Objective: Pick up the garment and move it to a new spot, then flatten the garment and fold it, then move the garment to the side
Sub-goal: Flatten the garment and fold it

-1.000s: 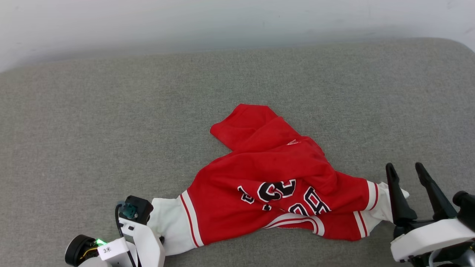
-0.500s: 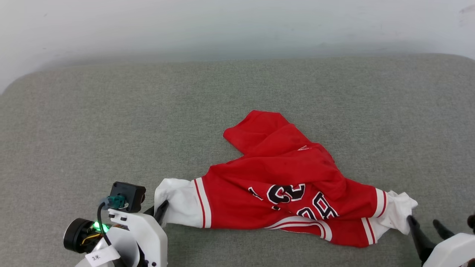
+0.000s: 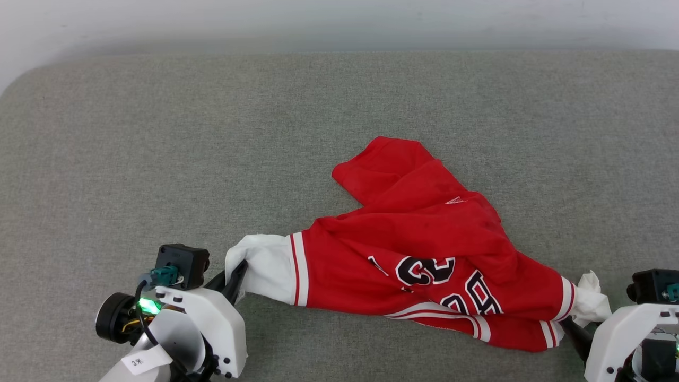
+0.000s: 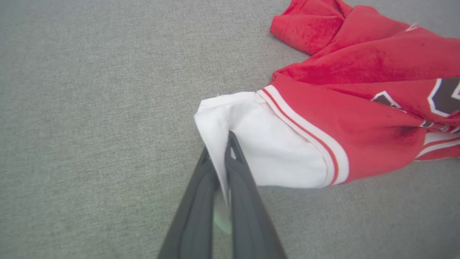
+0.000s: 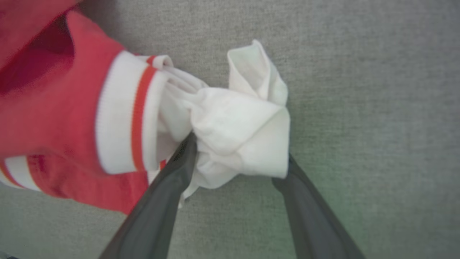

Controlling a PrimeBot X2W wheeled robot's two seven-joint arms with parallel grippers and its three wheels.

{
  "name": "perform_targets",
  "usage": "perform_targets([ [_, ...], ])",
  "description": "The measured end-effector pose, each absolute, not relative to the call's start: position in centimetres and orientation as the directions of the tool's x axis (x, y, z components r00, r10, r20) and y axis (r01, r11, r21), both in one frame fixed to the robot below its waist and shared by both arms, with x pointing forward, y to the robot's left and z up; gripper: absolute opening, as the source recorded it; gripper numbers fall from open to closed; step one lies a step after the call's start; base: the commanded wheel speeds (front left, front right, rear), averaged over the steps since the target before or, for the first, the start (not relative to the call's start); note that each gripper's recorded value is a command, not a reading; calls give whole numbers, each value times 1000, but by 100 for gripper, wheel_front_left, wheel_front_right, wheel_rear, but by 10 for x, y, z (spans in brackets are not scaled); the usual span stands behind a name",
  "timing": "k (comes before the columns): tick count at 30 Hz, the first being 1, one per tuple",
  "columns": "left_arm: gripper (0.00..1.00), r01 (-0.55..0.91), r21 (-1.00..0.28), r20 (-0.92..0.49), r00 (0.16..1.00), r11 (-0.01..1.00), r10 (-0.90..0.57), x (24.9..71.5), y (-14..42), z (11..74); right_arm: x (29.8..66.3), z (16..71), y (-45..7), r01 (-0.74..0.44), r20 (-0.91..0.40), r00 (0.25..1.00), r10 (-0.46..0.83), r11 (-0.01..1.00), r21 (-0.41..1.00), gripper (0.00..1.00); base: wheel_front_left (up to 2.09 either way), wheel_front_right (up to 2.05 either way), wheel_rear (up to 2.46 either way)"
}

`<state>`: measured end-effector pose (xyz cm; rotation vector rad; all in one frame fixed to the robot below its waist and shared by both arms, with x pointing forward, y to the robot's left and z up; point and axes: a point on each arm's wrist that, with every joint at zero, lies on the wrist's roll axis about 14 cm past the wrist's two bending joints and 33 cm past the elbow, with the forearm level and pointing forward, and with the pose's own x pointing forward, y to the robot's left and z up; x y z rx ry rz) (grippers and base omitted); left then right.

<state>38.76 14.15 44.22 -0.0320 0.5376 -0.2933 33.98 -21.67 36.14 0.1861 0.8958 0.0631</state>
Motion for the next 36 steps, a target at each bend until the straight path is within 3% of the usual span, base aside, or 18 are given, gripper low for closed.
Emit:
perform_targets([
  [1, 0, 260, -110, -501, 819, 959, -279, 388, 143, 441, 341, 359, -214, 20, -775, 616, 143, 980, 197, 0, 0, 0, 0],
  [6, 0, 240, -122, -493, 827, 963, -269, 387, 146, 441, 344, 361, -210, 6, -770, 616, 164, 977, 212, 0, 0, 0, 0],
  [9, 0, 230, -117, -469, 845, 966, -258, 387, 150, 448, 348, 374, -216, 8, -738, 657, 152, 978, 208, 0, 0, 0, 0],
  [18, 0, 215, -54, -265, 938, 975, -222, 403, 164, 517, 374, 472, -242, -9, -497, 866, 59, 995, 104, 0, 0, 0, 0],
  [23, 0, 207, -1, -109, 973, 978, -206, 425, 172, 575, 394, 536, -243, -26, -330, 943, 43, 998, 56, 0, 0, 0, 0],
  [28, 0, 213, 35, 29, 976, 976, -214, 458, 172, 633, 426, 592, -238, -48, -183, 982, 54, 998, 36, 0, 0, 0, 0],
  [36, 0, 207, 109, 133, 966, 972, -221, 527, 167, 685, 499, 648, -228, -92, -54, 994, 92, 996, -3, 0, 0, 0, 0],
])
